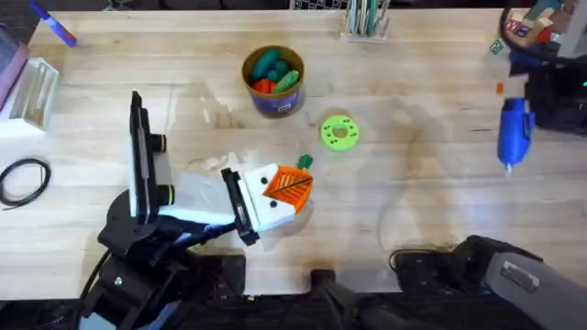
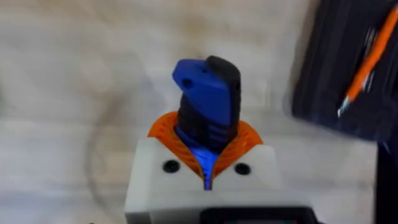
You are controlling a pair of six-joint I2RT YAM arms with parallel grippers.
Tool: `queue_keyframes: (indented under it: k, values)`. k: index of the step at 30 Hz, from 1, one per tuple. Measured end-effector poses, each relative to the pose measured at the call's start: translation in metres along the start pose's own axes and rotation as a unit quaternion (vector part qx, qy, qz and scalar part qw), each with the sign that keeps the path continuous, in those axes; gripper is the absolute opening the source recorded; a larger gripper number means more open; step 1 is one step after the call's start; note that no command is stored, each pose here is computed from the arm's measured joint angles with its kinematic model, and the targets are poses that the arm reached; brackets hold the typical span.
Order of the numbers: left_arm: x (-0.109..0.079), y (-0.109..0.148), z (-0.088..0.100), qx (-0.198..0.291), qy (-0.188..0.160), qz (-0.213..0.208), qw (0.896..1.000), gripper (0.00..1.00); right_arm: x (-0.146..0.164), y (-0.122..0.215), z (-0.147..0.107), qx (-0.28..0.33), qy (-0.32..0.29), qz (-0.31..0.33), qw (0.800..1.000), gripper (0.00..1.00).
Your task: Pick up the gripper from the table and insert it into the empty holder that is missing its gripper. Then pick up a screw, insert it into the mounting hole, and use the screwdriver to tighten it. Finally, clean up the table by picking up the vegetable and placing it into the bucket.
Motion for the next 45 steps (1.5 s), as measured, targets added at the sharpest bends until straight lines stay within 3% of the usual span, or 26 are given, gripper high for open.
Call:
queue_keyframes:
  k: [2, 5, 8, 13, 17, 24, 25, 26, 29, 36, 45]
  values:
    - [0.000, 0.000, 0.000, 0.000, 0.000, 0.000, 1.000, 0.004, 0.010, 0.026, 0.031, -0.097, -0.024, 0.007, 0.995, 0.021]
    - [0.000, 0.000, 0.000, 0.000, 0.000, 0.000, 1.000, 0.004, 0.033, 0.072, 0.078, -0.251, -0.042, 0.042, 0.966, 0.021]
    - [0.000, 0.000, 0.000, 0.000, 0.000, 0.000, 1.000, 0.004, 0.073, 0.123, 0.106, -0.372, -0.033, 0.112, 0.921, 0.021]
    - [0.000, 0.000, 0.000, 0.000, 0.000, 0.000, 1.000, 0.004, 0.138, 0.183, 0.121, -0.503, -0.005, 0.231, 0.833, 0.021]
    - [0.000, 0.000, 0.000, 0.000, 0.000, 0.000, 1.000, 0.004, 0.189, 0.207, 0.122, -0.539, 0.012, 0.331, 0.774, 0.021]
    - [0.000, 0.000, 0.000, 0.000, 0.000, 0.000, 1.000, 0.004, 0.263, 0.244, 0.113, -0.542, 0.058, 0.461, 0.700, 0.021]
    - [0.000, 0.000, 0.000, 0.000, 0.000, 0.000, 1.000, 0.004, 0.283, 0.260, 0.107, -0.546, 0.072, 0.496, 0.671, 0.021]
    - [0.000, 0.000, 0.000, 0.000, 0.000, 0.000, 1.000, 0.004, 0.288, 0.264, 0.106, -0.547, 0.076, 0.505, 0.664, 0.021]
    - [0.000, 0.000, 0.000, 0.000, 0.000, 0.000, 1.000, 0.004, 0.305, 0.270, 0.101, -0.540, 0.088, 0.528, 0.650, 0.021]
    - [0.000, 0.000, 0.000, 0.000, 0.000, 0.000, 1.000, 0.004, 0.331, 0.256, 0.097, -0.508, 0.103, 0.545, 0.659, 0.021]
    - [0.000, 0.000, 0.000, 0.000, 0.000, 0.000, 1.000, 0.004, 0.332, 0.255, 0.098, -0.509, 0.103, 0.545, 0.658, 0.021]
Point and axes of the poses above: each hand's point on the last joint's axis, 136 mm out from that joint toward the fingers, its own y axis back along the fingers, its own x axis along the line the jaws close on, z = x × y, the point moved 2 cm from there along y, back along the fingers, and after that the axes turned 5 degrees about y, right-handed, at the moved point
